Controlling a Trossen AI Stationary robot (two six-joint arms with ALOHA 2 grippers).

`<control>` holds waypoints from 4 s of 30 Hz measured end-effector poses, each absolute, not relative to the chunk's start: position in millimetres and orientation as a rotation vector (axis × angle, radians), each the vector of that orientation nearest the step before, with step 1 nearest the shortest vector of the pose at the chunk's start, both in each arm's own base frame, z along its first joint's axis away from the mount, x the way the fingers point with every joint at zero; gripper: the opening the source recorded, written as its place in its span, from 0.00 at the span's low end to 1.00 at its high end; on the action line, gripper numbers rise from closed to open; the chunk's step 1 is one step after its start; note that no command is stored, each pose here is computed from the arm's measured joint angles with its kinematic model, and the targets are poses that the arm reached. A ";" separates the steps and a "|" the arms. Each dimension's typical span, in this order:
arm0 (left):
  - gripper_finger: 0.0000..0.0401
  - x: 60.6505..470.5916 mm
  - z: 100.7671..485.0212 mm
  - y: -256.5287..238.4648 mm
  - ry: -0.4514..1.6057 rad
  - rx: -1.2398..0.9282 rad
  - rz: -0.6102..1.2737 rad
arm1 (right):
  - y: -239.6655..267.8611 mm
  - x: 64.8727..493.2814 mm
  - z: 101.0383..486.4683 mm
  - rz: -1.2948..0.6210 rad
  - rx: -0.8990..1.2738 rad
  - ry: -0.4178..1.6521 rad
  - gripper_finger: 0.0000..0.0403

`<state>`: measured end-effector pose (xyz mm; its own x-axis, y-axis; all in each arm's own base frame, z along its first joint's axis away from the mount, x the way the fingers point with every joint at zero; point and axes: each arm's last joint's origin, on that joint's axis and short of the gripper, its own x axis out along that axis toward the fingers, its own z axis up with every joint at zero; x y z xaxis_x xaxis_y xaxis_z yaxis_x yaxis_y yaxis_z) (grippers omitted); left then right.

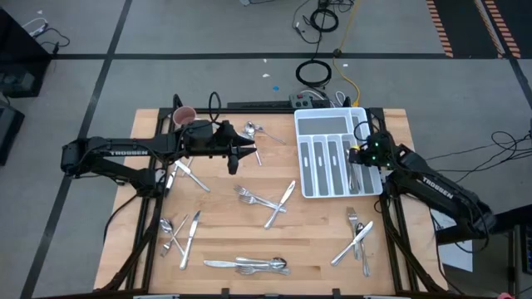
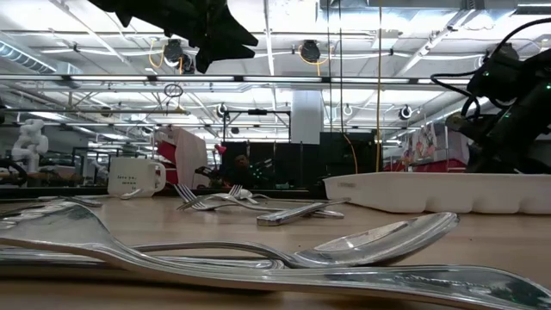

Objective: Sort silverware
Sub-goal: Put the silver spoon into the silverware tray

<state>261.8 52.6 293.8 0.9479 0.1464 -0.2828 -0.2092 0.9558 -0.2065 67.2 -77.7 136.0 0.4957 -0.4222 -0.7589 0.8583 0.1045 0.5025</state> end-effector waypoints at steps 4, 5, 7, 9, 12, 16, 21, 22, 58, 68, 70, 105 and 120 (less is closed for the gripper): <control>0.35 261.8 293.8 52.6 0.269 -0.237 0.183 | -77.9 67.9 135.5 -1.003 1.098 0.497 0.00; 0.35 261.8 293.8 52.6 0.269 -0.237 0.183 | -78.0 67.9 135.5 -1.007 1.099 0.495 0.00; 0.35 261.8 293.8 52.6 0.269 -0.237 0.183 | -78.1 67.7 135.4 -1.018 1.102 0.490 0.01; 0.35 261.8 293.8 52.6 0.269 -0.237 0.183 | -78.1 67.7 135.3 -1.019 1.104 0.490 0.02; 0.35 261.8 293.8 52.6 0.269 -0.237 0.183 | -78.0 67.6 135.2 -1.017 1.100 0.493 0.05; 0.35 261.8 293.8 52.6 0.269 -0.238 0.183 | -77.9 67.7 135.1 -1.013 1.100 0.495 0.10; 0.35 261.8 293.8 52.6 0.268 -0.237 0.183 | -77.7 67.6 134.8 -1.011 1.098 0.498 0.14; 0.35 261.8 293.8 52.6 0.268 -0.237 0.183 | -77.8 67.6 134.8 -1.011 1.098 0.498 0.15; 0.35 264.3 308.7 55.1 0.085 -0.404 0.245 | -69.2 54.5 341.6 -0.993 0.522 0.164 0.16; 0.35 230.8 362.9 44.2 -0.221 -0.409 0.041 | -59.5 58.1 420.5 -0.642 0.339 -0.133 0.16; 0.35 217.1 375.1 40.8 -0.273 -0.380 0.011 | -64.8 66.6 423.6 -0.555 0.342 -0.124 0.16; 0.35 151.0 330.1 2.2 0.422 -0.448 0.005 | 21.1 291.4 298.0 0.329 0.394 0.692 0.24; 0.35 158.6 319.3 -18.4 0.537 -0.392 -0.074 | 103.1 252.7 265.1 0.190 0.382 1.146 0.33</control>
